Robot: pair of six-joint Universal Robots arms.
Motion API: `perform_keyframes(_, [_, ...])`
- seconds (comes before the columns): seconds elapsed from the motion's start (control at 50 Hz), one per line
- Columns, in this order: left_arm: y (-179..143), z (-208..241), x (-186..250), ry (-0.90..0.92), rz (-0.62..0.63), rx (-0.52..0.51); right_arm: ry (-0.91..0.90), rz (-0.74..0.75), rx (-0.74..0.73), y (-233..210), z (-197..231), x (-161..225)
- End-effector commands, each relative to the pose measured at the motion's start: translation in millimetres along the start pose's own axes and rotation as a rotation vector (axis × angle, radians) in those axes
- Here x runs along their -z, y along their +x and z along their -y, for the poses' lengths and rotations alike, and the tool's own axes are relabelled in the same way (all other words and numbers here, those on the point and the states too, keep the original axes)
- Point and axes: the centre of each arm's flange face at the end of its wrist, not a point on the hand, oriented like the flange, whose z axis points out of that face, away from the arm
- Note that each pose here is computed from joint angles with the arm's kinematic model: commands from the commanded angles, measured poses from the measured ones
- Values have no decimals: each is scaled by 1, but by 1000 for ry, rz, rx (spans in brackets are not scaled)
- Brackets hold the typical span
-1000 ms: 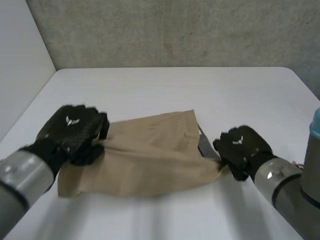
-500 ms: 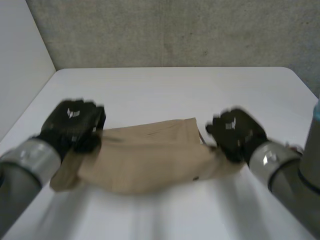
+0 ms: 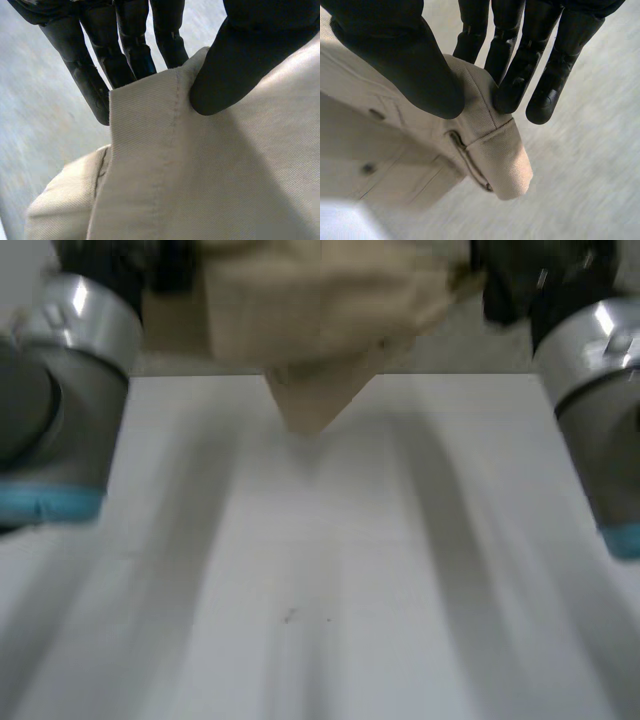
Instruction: Fold the shorts.
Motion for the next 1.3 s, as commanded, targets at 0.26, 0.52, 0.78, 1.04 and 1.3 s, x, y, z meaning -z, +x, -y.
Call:
perform_keyframes(0.26, [49, -169, 144, -588, -207, -6, -596, 403, -33, -83, -162, 105])
perform_keyframes(0.52, [35, -124, 133, -502, -175, 14, -601, 172, -239, -27, -152, 95])
perform_keyframes(0.78, [30, -129, 124, -501, -151, 11, -785, 221, -314, -23, -167, 122])
perform_keyframes(1.04, [28, -140, 118, -521, -138, 8, -759, 219, -315, -31, -185, 115])
perform_keyframes(1.3, [27, -130, 144, -667, -187, 1, -750, 227, -303, -36, -197, 110])
